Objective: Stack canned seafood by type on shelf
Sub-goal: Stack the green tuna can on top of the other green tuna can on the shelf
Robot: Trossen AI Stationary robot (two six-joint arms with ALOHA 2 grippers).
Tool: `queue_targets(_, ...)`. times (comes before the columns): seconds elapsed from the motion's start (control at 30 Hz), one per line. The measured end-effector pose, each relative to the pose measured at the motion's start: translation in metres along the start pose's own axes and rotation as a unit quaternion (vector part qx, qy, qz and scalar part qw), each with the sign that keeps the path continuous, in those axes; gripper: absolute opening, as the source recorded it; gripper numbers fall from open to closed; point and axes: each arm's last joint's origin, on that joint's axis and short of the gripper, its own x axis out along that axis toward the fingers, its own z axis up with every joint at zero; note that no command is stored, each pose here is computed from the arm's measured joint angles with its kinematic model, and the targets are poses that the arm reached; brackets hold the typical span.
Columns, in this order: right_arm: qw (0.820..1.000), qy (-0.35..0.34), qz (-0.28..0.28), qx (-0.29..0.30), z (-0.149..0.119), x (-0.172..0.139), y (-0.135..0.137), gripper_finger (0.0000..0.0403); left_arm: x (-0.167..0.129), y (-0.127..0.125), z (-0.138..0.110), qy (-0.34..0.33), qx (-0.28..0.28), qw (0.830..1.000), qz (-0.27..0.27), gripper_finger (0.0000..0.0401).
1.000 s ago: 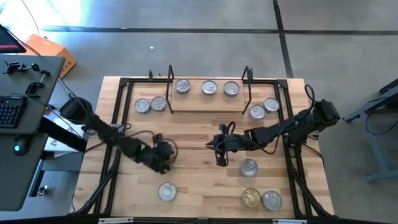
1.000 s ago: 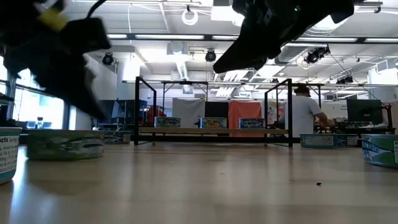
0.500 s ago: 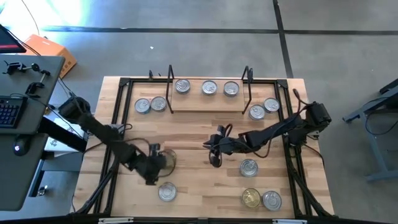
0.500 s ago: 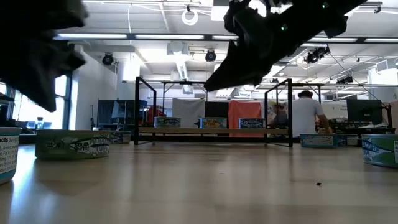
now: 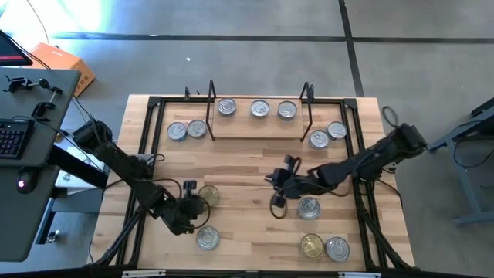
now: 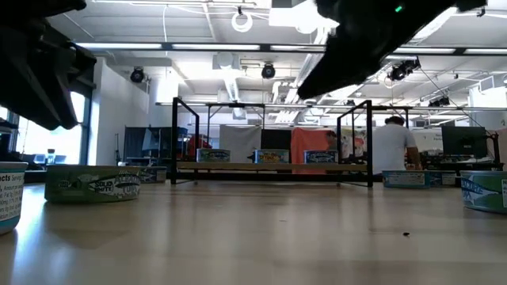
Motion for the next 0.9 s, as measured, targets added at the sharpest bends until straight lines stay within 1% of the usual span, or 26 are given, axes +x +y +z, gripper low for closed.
queue_targets(0.1, 1.0, 0.001, 0.008, 0.004, 0.002, -0.021, -0.001, 0.0036, 0.004, 0.001, 0.0, 0.003, 0.017, 1.0, 0.005, 0.014)
queue_targets(0.2, 1.0, -0.01, 0.014, 0.003, 0.004, -0.03, 0.001, 0.0036, 0.01, 0.0, -0.001, 0.014, 0.036, 0.999, 0.01, 0.0165)
queue_targets(0.27, 1.0, -0.015, 0.009, -0.007, 0.004, -0.033, 0.003, 0.0036, 0.016, -0.002, -0.004, 0.026, 0.055, 0.998, 0.009, 0.0172)
queue_targets(0.37, 1.0, -0.017, 0.003, -0.009, 0.004, -0.033, 0.003, 0.0036, 0.025, -0.006, -0.008, 0.043, 0.084, 0.995, 0.013, 0.017)
queue_targets(0.47, 1.0, -0.018, -0.002, -0.009, 0.004, -0.032, 0.002, 0.0036, 0.035, -0.009, -0.014, 0.058, 0.096, 0.993, 0.027, 0.0154)
queue_targets(0.53, 1.0, -0.017, -0.004, -0.008, 0.005, -0.031, 0.0, 0.0036, 0.04, -0.009, -0.014, 0.061, 0.1, 0.992, 0.038, 0.0134)
queue_targets(0.6, 1.0, -0.018, -0.01, -0.004, 0.005, -0.03, -0.002, 0.0036, 0.044, -0.009, -0.015, 0.06, 0.102, 0.992, 0.052, 0.0106)
queue_targets(0.77, 0.998, -0.034, -0.052, 0.028, 0.008, -0.027, -0.008, 0.0036, 0.043, -0.007, -0.013, 0.048, 0.096, 0.992, 0.068, 0.0017)
queue_targets(0.83, 0.997, -0.034, -0.054, 0.035, 0.008, -0.024, -0.009, 0.0036, 0.041, -0.004, -0.012, 0.04, 0.092, 0.992, 0.081, 0.0009)
queue_targets(0.9, 0.998, -0.027, -0.046, 0.019, 0.007, -0.019, -0.007, 0.0036, 0.037, -0.001, -0.011, 0.032, 0.093, 0.991, 0.096, 0.001)
